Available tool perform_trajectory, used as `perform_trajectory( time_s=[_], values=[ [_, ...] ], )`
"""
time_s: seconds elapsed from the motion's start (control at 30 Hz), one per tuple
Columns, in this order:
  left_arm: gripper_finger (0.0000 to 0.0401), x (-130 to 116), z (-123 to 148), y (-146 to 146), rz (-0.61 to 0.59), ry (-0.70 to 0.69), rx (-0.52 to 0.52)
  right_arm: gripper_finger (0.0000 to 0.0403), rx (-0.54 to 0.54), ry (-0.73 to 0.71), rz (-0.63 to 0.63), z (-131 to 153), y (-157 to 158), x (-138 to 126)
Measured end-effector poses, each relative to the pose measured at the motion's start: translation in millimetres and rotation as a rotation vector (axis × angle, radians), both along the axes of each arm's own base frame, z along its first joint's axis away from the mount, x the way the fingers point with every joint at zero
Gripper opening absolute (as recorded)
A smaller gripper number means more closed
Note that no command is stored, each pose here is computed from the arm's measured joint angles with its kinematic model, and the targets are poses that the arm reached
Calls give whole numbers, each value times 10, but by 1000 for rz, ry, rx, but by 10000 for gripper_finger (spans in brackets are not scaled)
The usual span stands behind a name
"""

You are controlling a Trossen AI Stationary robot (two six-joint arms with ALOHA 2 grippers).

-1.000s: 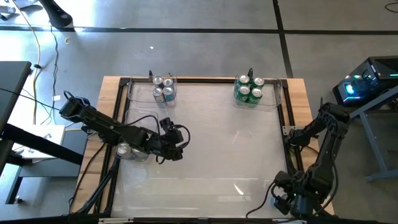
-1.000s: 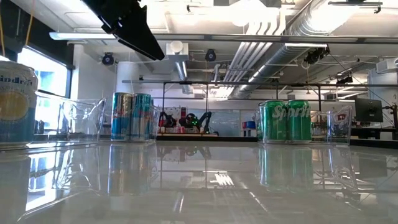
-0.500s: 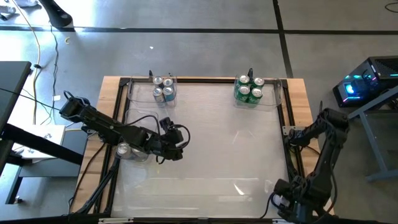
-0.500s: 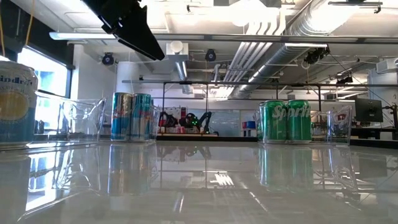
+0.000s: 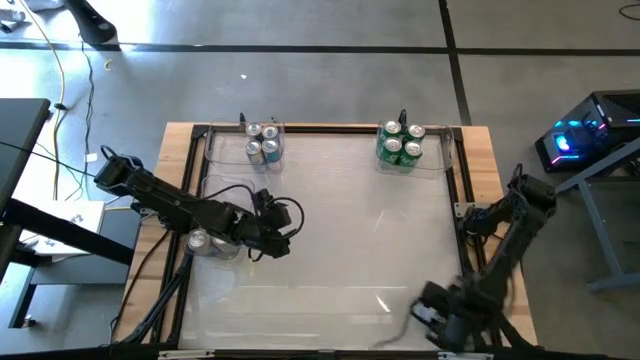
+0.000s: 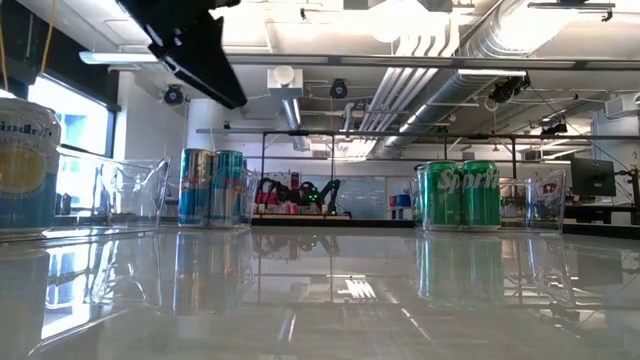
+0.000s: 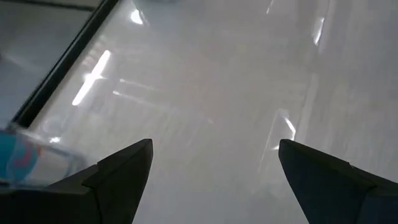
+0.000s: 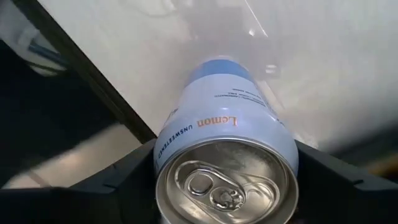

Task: Sort soda cans
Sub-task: Put the blue-white soda can into the middle bottom transparent bin

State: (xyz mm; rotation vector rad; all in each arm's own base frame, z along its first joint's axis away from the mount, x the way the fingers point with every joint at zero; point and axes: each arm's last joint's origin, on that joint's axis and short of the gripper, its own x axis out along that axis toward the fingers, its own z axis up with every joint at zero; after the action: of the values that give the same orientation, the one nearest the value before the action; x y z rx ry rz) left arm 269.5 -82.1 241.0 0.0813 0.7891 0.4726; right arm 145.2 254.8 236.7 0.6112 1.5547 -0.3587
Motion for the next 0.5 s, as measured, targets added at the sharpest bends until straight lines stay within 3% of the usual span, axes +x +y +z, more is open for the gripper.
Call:
perform_trajectory(
  time_s=[0.2, 0.37, 0.5],
  values=[
    [344, -125, 278, 5, 52, 63, 45, 285, 69, -210, 58, 304, -406, 814],
    [344, -229, 604, -5, 114, 84, 104, 285, -13, -290, 107, 351, -972, 1630],
    [344, -330, 739, -14, 150, 114, 109, 285, -63, -313, 238, 329, -1276, 2253]
  ],
)
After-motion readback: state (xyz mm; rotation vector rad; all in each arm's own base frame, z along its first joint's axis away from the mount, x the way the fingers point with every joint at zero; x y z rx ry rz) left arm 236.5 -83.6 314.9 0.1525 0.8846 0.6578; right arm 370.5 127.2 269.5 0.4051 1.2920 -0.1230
